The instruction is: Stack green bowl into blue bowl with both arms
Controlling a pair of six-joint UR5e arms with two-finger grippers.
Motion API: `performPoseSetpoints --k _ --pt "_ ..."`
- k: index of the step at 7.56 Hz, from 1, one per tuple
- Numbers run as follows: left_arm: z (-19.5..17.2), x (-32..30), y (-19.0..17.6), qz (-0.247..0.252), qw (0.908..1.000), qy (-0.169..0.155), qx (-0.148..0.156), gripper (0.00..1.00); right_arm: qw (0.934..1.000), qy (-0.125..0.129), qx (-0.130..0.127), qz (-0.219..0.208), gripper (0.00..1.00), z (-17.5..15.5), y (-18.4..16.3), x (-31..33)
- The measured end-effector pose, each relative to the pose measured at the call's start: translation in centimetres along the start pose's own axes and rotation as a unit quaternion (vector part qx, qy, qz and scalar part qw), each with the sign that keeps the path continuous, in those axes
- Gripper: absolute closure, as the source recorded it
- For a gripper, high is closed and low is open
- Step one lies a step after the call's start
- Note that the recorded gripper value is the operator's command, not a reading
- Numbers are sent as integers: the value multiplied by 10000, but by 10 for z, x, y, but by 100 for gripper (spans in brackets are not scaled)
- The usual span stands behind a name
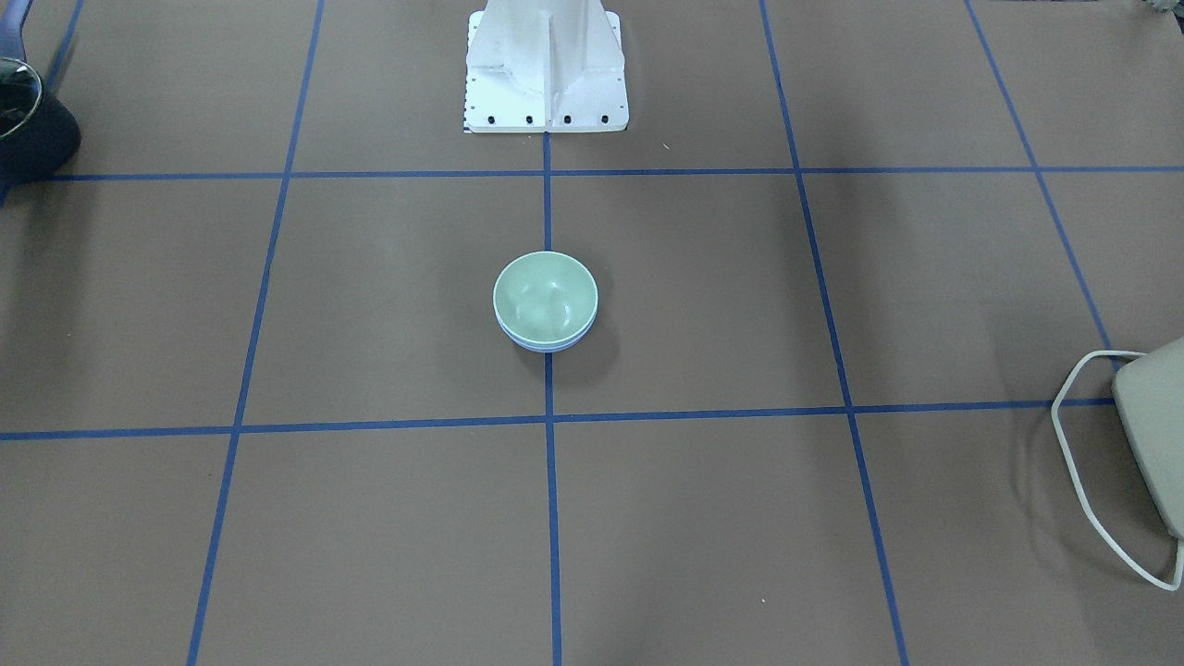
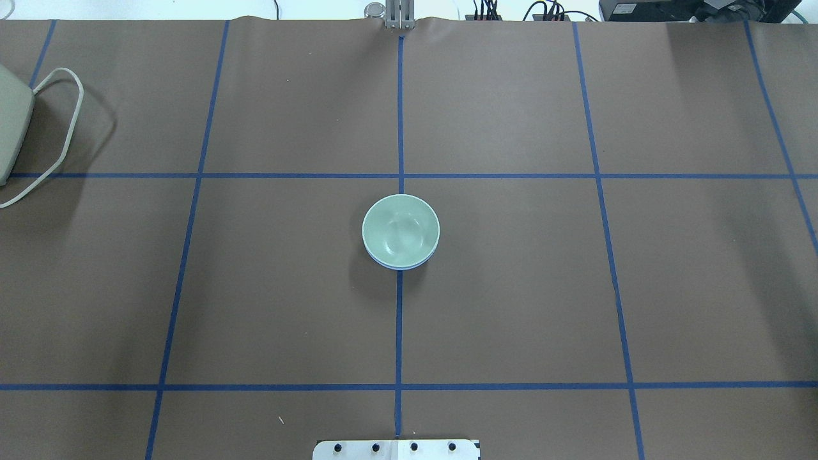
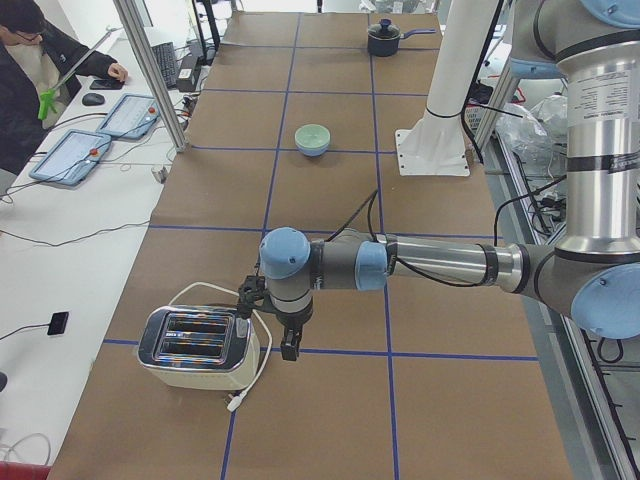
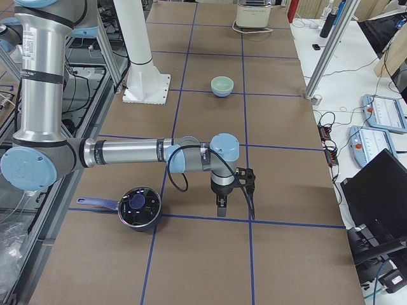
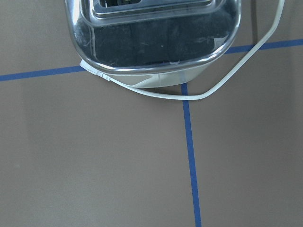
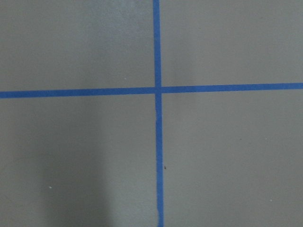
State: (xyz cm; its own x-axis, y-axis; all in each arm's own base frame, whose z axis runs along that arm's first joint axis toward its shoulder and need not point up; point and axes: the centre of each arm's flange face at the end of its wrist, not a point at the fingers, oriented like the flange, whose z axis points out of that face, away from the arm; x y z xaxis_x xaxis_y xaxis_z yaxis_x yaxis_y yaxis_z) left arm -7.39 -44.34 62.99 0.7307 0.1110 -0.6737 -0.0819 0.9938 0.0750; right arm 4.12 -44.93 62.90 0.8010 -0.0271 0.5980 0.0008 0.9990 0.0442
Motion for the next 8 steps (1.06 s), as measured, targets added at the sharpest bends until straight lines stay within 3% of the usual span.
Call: performPoseSetpoints --k 8 --pt "1 0 0 2 10000 2 -4 1 10000 7 -43 -54 0 5 6 7"
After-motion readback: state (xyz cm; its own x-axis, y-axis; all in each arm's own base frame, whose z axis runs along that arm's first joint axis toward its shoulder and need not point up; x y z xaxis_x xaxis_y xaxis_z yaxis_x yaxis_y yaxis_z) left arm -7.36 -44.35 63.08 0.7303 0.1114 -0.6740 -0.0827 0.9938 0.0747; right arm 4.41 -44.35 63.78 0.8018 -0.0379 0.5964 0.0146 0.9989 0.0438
